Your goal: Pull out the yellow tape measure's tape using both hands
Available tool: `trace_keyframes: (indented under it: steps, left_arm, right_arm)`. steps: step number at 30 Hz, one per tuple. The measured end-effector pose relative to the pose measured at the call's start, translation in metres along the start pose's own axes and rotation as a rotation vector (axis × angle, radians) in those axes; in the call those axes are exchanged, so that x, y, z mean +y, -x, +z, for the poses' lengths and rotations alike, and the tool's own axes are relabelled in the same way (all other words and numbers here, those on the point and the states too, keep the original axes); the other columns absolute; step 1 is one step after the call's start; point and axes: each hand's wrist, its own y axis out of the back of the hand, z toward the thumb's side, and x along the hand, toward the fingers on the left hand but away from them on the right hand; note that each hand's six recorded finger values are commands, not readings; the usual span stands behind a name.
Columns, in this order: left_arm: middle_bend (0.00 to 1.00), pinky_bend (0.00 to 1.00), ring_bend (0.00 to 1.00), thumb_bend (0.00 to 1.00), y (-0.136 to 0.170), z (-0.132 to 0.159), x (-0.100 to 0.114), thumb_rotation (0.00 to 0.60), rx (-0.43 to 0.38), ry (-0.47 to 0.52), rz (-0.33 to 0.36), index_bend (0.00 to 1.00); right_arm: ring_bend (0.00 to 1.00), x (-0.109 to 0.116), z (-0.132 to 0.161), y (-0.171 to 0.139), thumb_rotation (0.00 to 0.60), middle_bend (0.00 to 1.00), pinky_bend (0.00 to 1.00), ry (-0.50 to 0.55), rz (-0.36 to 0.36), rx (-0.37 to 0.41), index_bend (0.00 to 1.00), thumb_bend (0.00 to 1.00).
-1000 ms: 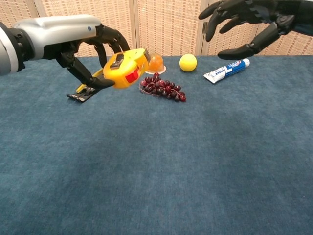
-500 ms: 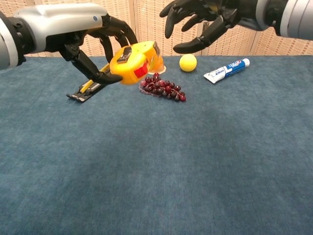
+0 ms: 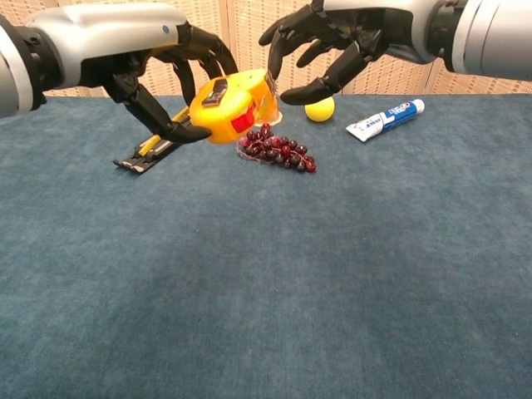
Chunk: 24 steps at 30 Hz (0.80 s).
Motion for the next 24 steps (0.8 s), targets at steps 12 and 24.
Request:
trace_keyframes:
  steps: [12,24]
  left_arm:
    - [0.44,0.09,0.39,0.37,0.0,0.002,-0.001,0.6,-0.006,0.003,-0.001,0.45]
    - [0.44,0.09,0.39,0.37,-0.001,-0.008,-0.004,0.6,0.023,-0.008,-0.01,0.45]
  right_arm:
    - [0.11,-0.005,0.0,0.002,0.6,0.12,0.13,-0.001,0.02,-0.002,0.46,0.32]
    - [0.11,-0.008,0.001,0.001,0.6,0.14,0.13,0.002,0.026,-0.002,0.51,0.32]
